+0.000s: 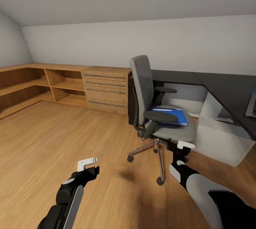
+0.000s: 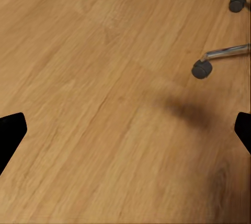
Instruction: In the bedroom, organize the workspace by keeping the computer under the desk, ensuring the monitor is on the desk, placing the keyboard on the desk next to the monitor, placing the mouse on the desk next to the keyboard, moving the folder from the swivel chair onto the desk next to the mouse, stacking the notebook on top of the folder with the pen on top of the notebook, and positioning the swivel chair next to the desk.
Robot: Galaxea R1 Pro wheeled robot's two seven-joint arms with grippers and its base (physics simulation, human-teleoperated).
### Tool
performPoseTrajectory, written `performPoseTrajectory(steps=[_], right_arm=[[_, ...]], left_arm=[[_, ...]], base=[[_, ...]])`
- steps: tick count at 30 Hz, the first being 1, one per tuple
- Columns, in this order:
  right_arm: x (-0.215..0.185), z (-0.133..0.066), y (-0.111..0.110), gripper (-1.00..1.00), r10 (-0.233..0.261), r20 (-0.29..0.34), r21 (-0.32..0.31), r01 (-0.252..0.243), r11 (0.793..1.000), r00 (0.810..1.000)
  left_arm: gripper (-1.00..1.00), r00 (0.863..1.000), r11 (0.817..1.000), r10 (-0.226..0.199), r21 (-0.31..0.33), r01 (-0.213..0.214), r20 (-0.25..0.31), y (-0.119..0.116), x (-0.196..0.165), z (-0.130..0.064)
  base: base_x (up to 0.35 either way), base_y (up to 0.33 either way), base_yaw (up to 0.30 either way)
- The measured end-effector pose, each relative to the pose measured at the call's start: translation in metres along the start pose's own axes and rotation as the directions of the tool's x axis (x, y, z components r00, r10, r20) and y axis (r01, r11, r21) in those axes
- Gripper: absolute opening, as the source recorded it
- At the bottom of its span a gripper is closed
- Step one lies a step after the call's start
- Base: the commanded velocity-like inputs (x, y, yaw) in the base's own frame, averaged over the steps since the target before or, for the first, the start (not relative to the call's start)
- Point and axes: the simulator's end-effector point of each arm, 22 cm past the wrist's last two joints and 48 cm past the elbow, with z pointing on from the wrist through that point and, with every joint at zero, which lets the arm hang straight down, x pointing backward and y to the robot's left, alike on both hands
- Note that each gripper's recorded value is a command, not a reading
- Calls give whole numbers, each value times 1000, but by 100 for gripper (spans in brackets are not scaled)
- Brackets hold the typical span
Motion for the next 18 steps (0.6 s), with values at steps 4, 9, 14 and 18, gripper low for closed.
performPoseTrajectory(steps=[4,9,14,18], right_arm=[[-2,0,-1,100,4,2,3,-4,1000,1000],[1,0,-15,100,77,-18,51,-76,996,997],[9,4,-37,100,240,-45,108,-234,966,970],[12,5,-35,100,344,-56,97,-338,936,937]], left_arm=[[100,1000,1000,-1,0,1,4,0,-1,-1],[100,1000,1000,-2,1,2,10,0,-4,-2],[100,1000,1000,-2,1,2,15,0,-5,-3],[100,1000,1000,-1,-2,1,18,0,-6,-4]], base=[[0,0,-246],[0,0,-249],[0,0,-175],[0,0,-36]])
